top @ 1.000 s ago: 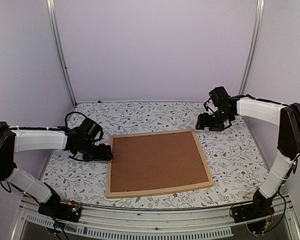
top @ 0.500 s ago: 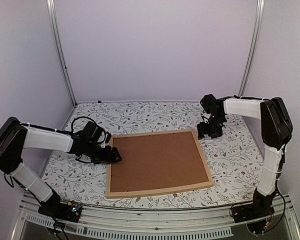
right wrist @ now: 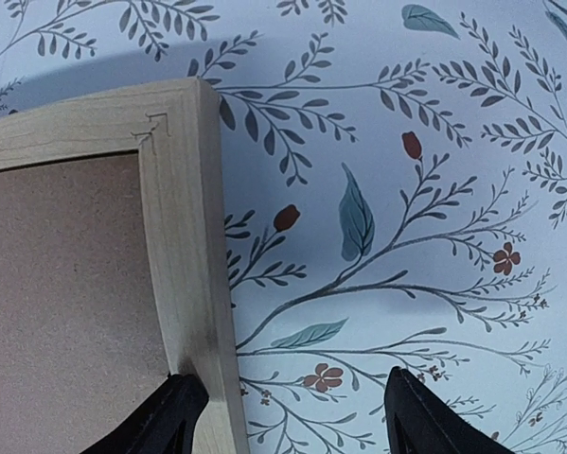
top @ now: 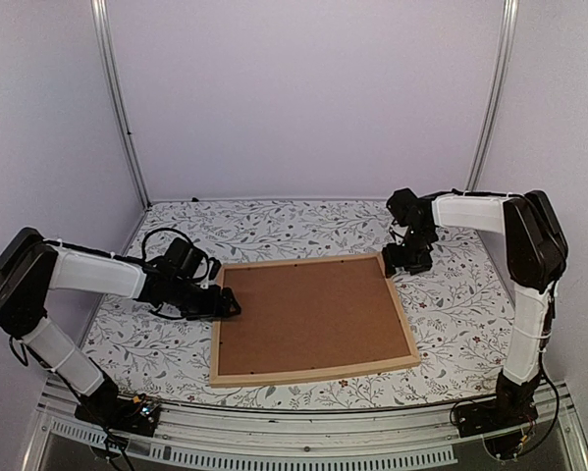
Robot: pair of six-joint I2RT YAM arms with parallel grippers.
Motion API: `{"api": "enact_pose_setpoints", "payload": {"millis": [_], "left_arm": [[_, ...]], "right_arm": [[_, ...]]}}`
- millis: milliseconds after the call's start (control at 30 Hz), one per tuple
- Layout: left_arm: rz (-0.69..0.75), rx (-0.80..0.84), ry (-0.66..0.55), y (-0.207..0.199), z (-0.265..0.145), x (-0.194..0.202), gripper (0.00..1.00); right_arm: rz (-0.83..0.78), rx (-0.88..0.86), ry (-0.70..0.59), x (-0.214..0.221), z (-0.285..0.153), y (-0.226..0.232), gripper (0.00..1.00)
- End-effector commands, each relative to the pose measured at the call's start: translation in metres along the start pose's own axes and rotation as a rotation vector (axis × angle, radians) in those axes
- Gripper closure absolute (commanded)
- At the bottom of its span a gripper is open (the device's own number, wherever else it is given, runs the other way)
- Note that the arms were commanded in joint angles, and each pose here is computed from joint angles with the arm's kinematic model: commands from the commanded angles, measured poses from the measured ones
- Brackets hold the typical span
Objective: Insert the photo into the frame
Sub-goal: Press the fastener onto the backboard.
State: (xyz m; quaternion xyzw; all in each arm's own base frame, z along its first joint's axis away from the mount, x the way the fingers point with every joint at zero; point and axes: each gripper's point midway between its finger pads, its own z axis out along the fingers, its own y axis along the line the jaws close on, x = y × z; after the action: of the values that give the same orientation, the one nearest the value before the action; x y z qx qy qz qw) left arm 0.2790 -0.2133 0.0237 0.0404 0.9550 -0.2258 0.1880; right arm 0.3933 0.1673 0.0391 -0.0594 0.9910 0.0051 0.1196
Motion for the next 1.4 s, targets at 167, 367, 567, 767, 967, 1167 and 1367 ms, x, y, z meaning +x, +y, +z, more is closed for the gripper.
{"api": "enact_pose_setpoints", "payload": {"millis": [167,367,567,767,967,1167,1367], "left_arm": [[0.020,0.017,0.059,-0.005,0.010,0.017,0.19],[0.025,0.010,0.065,-0.006,0.012,0.019,0.19],[0.039,0.004,0.079,-0.009,0.018,0.023,0.19],[0.060,0.005,0.100,-0.017,0.025,0.029,0.20],[0.075,0.004,0.107,-0.021,0.028,0.029,0.20],[0.087,-0.015,0.106,-0.020,0.026,0.028,0.20],[0.084,-0.057,0.069,-0.015,0.020,0.020,0.19]], "right_arm": [[-0.028,0.044,0.027,0.006,0.011,0.009,0.30],[-0.045,0.050,0.038,0.012,0.015,0.022,0.31],[-0.063,0.049,0.051,0.017,0.021,0.037,0.31],[-0.082,0.070,0.070,0.022,0.029,0.048,0.32],[-0.098,0.074,0.096,0.032,0.041,0.060,0.33],[-0.097,0.075,0.087,0.030,0.038,0.060,0.33],[-0.083,0.046,0.006,0.018,-0.004,0.054,0.33]]}}
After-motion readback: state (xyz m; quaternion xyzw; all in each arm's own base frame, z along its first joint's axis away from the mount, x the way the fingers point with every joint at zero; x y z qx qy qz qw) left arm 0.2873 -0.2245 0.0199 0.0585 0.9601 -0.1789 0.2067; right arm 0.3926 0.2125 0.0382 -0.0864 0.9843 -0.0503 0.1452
